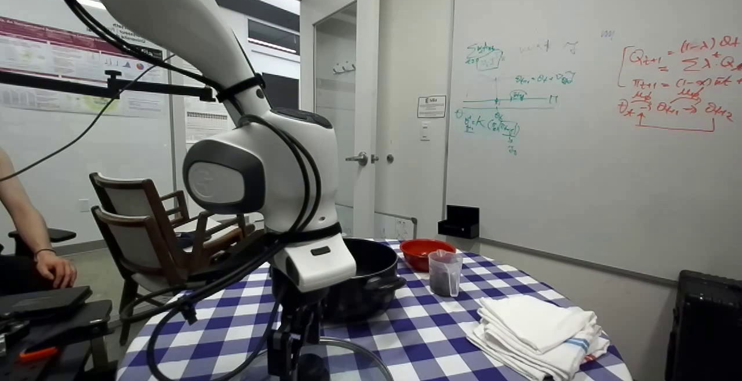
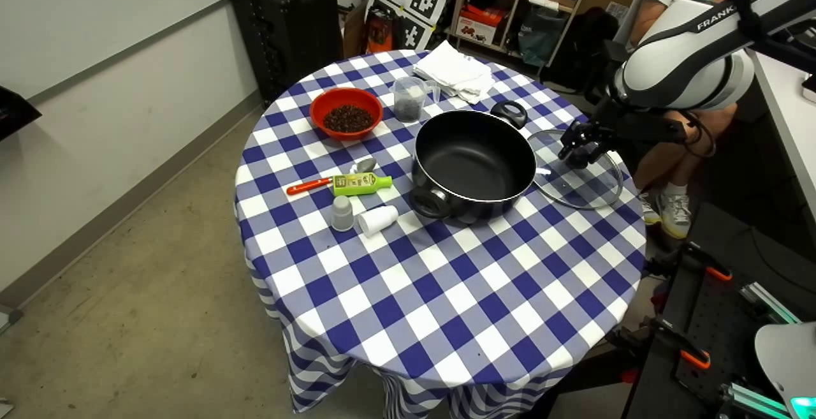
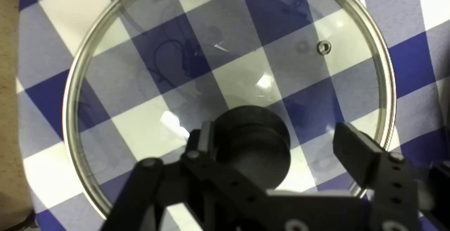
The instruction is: Uncover the pot
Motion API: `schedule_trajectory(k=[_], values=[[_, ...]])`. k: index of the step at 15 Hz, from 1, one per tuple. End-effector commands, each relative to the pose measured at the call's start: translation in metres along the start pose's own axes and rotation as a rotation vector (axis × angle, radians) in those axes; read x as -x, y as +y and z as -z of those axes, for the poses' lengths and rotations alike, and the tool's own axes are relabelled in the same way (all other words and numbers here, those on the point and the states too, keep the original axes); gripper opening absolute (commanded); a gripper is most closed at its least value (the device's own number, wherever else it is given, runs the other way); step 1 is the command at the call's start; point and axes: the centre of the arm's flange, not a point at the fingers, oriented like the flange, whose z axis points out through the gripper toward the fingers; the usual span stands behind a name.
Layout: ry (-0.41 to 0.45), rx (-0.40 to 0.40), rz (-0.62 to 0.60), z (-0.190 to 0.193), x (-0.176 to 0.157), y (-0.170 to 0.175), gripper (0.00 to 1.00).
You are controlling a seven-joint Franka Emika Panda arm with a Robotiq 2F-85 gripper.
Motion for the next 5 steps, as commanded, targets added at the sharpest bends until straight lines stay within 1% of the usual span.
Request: schedule_trajectory(k=[1,5], values=[[-0.001,-0.001,0.001,-0.0006,-0.0001,-0.0007,0.89],[-0.002,-0.002,0.001,-0.0007,-0.0007,-0.0004,0.89]])
